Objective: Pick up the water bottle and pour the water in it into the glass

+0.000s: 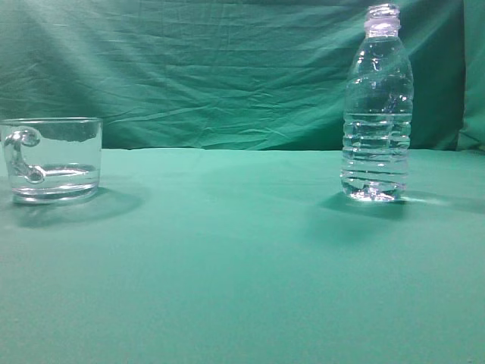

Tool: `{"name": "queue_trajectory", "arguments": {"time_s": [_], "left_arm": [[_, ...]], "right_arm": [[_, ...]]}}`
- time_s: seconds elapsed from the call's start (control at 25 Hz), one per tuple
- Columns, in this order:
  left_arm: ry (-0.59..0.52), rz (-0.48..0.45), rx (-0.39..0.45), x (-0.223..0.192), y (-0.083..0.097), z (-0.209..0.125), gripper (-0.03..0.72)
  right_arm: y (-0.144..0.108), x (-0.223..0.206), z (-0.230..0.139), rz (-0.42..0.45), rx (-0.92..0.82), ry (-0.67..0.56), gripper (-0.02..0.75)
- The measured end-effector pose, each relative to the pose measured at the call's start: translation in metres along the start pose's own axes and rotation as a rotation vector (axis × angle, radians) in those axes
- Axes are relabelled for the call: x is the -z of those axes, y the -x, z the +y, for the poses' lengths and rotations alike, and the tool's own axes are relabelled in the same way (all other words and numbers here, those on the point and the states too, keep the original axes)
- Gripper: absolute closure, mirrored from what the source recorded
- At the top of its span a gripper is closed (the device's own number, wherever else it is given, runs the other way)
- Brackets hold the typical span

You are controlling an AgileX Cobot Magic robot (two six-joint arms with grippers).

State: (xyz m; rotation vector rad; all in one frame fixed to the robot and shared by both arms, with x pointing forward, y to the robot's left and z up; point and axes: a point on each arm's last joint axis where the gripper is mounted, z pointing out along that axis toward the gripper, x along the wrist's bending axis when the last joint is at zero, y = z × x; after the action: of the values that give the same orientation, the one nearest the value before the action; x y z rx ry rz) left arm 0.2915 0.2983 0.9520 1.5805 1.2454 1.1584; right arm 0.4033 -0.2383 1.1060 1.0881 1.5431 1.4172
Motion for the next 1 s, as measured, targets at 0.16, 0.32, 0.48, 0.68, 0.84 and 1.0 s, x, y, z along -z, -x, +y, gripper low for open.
{"name": "queue_trajectory", "arguments": {"time_s": [0.16, 0.32, 0.48, 0.68, 0.84, 1.0], "left_arm": [[0.0, 0.0, 0.0, 0.0, 0.0, 0.0, 0.688], [0.0, 0.0, 0.0, 0.0, 0.0, 0.0, 0.688], [0.0, 0.0, 0.0, 0.0, 0.0, 0.0, 0.688], [0.0, 0.0, 0.0, 0.0, 0.0, 0.0, 0.688], [0.0, 0.0, 0.0, 0.0, 0.0, 0.0, 0.688], [0.0, 0.0, 0.0, 0.0, 0.0, 0.0, 0.688]], "right_arm": [[0.002, 0.03, 0.008, -0.022, -0.009, 0.011, 0.738], [0.003, 0.051, 0.008, -0.037, -0.064, -0.003, 0.738], [0.002, 0.063, 0.005, -0.035, -0.202, -0.045, 0.738], [0.002, 0.081, 0.0, -0.043, -0.199, -0.094, 0.738], [0.002, 0.094, -0.006, -0.046, -0.09, -0.152, 0.738], [0.005, 0.11, -0.015, -0.073, -0.028, -0.194, 0.738]]}}
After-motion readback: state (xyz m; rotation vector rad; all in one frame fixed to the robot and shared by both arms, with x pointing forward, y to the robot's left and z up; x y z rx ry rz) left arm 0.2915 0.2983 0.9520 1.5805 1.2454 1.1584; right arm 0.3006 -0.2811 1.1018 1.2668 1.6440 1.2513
